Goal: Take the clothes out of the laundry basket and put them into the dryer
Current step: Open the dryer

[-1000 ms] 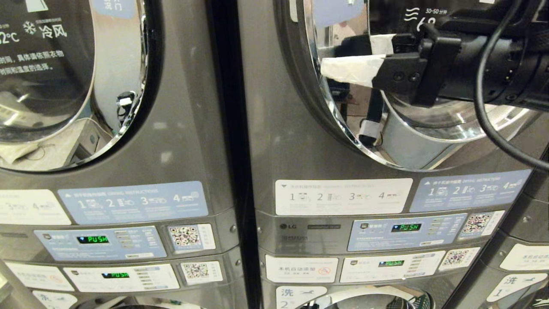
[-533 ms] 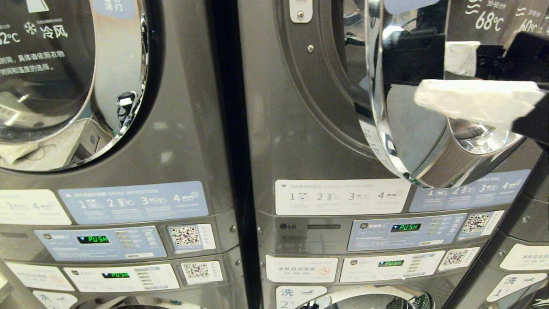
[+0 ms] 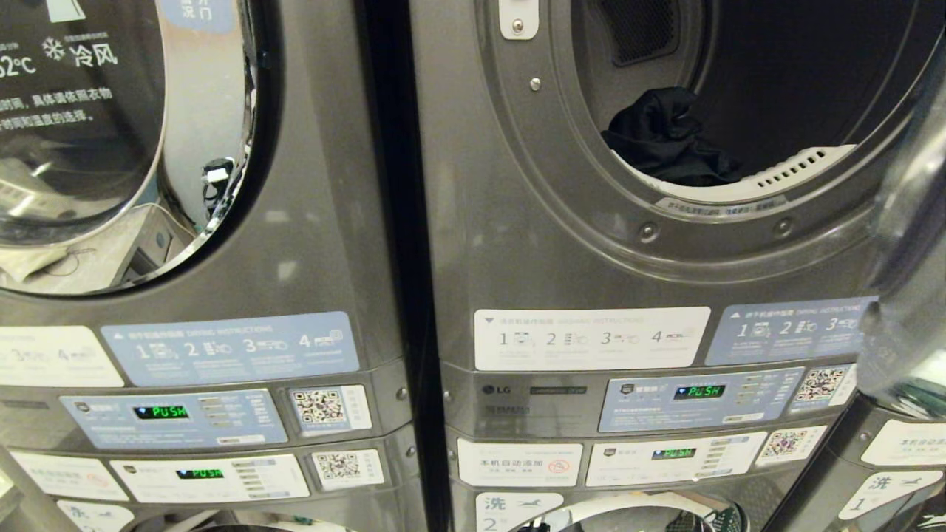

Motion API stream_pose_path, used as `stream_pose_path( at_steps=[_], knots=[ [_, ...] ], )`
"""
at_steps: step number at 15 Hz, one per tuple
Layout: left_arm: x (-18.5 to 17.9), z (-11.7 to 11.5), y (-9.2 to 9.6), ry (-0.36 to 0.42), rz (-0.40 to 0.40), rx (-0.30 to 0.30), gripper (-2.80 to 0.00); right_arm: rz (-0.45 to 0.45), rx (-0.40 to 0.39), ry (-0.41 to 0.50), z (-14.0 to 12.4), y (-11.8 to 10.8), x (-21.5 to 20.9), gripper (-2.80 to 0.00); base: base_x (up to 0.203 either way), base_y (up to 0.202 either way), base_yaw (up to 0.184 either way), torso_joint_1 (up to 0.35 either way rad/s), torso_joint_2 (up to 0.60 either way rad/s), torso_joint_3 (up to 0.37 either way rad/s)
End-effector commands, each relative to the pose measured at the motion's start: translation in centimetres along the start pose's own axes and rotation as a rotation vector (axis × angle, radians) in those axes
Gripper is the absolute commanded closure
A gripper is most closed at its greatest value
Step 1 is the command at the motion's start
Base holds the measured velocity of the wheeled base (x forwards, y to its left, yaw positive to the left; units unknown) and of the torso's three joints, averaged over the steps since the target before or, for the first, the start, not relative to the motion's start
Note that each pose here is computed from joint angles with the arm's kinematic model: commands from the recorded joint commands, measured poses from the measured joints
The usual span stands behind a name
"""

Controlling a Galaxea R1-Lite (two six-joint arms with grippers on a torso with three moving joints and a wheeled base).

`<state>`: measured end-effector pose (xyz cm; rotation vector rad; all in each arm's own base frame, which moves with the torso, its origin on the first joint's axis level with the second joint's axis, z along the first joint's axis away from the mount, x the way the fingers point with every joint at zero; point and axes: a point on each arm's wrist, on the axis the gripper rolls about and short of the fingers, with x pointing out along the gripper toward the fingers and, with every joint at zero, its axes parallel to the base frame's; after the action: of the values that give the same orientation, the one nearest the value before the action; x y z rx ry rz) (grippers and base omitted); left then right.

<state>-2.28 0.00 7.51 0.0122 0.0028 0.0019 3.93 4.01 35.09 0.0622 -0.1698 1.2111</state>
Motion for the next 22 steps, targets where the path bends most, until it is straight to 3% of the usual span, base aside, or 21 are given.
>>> stream_pose_path(
  at_steps=[1, 4, 6, 8, 11, 15, 17, 22],
  knots=[
    [0.0, 0.0, 0.0, 0.002, 0.000, 0.000, 0.00, 0.023, -0.019, -0.124, 1.2, 4.6, -5.8, -2.80, 0.000, 0.000, 0.000, 0.000, 0.00, 0.000],
    [0.0, 0.0, 0.0, 0.002, 0.001, 0.000, 0.00, -0.023, 0.063, -0.250, 1.4, 8.6, -11.1, -2.80, 0.000, 0.000, 0.000, 0.000, 0.00, 0.000],
    [0.0, 0.0, 0.0, 0.002, 0.001, 0.000, 0.00, -0.240, 0.079, -0.286, 0.5, 9.2, -12.8, -2.80, 0.000, 0.000, 0.000, 0.000, 0.00, 0.000],
    [0.0, 0.0, 0.0, 0.002, 0.001, 0.000, 0.00, -0.513, 0.048, -0.299, -0.8, 9.3, -13.8, -2.80, 0.000, 0.000, 0.000, 0.000, 0.00, 0.000],
    [0.0, 0.0, 0.0, 0.002, 0.001, 0.000, 0.00, -0.719, -0.039, -0.244, -2.6, 9.0, -14.3, -2.80, 0.000, 0.000, 0.000, 0.000, 0.00, 0.000],
    [0.0, 0.0, 0.0, 0.002, 0.000, 0.000, 0.00, -0.776, -0.077, -0.194, -3.3, 9.4, -14.8, -2.80, 0.000, 0.000, 0.000, 0.000, 0.00, 0.000],
    [0.0, 0.0, 0.0, 0.002, 0.001, 0.000, 0.00, -0.799, -0.136, -0.172, -3.0, 9.6, -15.1, -2.80, 0.000, 0.000, 0.000, 0.000, 0.00, 0.000],
    [0.0, 0.0, 0.0, 0.002, 0.001, 0.000, 0.00, -0.665, -0.119, -0.167, -2.8, 9.8, -15.0, -2.80, 0.000, 0.000, 0.000, 0.000, 0.00, 0.000]
  ],
)
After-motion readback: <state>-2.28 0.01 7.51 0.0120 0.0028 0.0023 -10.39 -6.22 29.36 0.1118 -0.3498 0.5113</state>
